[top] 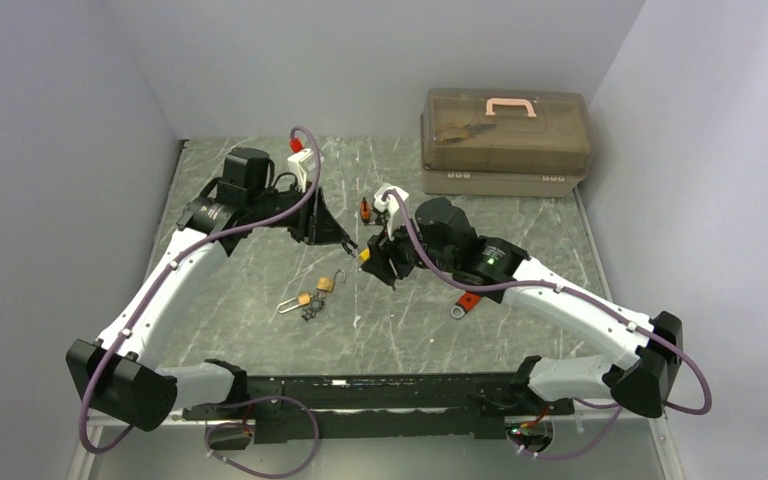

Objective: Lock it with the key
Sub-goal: Pick up the lock from the center of the board, then lock the lock.

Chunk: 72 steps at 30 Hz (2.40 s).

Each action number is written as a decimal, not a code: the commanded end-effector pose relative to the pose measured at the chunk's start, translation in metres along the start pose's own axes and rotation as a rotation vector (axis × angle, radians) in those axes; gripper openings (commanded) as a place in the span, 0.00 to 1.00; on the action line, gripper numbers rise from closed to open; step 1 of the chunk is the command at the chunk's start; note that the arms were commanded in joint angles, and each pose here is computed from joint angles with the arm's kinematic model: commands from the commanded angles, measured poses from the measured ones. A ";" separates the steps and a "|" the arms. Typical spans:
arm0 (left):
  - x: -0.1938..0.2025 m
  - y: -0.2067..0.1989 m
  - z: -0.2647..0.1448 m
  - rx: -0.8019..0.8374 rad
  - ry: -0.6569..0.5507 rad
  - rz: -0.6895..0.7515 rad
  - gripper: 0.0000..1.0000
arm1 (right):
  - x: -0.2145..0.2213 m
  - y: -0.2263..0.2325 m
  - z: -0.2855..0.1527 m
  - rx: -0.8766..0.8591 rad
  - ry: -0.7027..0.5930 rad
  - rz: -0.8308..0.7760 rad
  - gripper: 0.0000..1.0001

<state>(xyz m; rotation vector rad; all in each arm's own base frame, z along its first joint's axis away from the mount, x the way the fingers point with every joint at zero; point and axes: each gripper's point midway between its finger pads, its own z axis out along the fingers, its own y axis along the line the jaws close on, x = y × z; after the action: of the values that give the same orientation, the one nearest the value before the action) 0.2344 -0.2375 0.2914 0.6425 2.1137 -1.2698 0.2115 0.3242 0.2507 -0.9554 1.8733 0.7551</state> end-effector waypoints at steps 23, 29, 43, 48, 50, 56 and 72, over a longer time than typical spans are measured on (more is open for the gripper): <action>0.010 -0.028 0.002 0.133 0.062 0.026 0.25 | -0.068 0.010 -0.031 -0.021 -0.184 -0.081 0.03; 0.015 -0.030 0.001 0.146 0.075 0.013 0.22 | -0.069 0.008 -0.033 -0.004 -0.192 -0.086 0.03; 0.020 -0.036 0.001 0.181 0.087 -0.018 0.17 | -0.076 0.008 -0.038 0.008 -0.211 -0.119 0.03; 0.020 -0.038 0.000 0.190 0.088 -0.020 0.14 | -0.078 0.007 -0.039 0.019 -0.216 -0.121 0.03; 0.021 -0.039 0.000 0.193 0.090 -0.021 0.13 | -0.078 0.006 -0.040 0.024 -0.220 -0.121 0.03; 0.022 -0.043 -0.003 0.201 0.090 -0.019 0.22 | -0.083 0.006 -0.043 0.031 -0.234 -0.126 0.03; -0.006 -0.060 -0.015 0.181 -0.027 0.032 0.00 | -0.088 0.015 -0.045 -0.008 -0.260 -0.133 0.64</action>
<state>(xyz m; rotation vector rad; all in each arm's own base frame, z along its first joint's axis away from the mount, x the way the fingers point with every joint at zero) 0.2023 -0.2492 0.3022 0.7121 2.1075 -1.4504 0.2020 0.3182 0.2799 -1.0455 1.7734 0.7000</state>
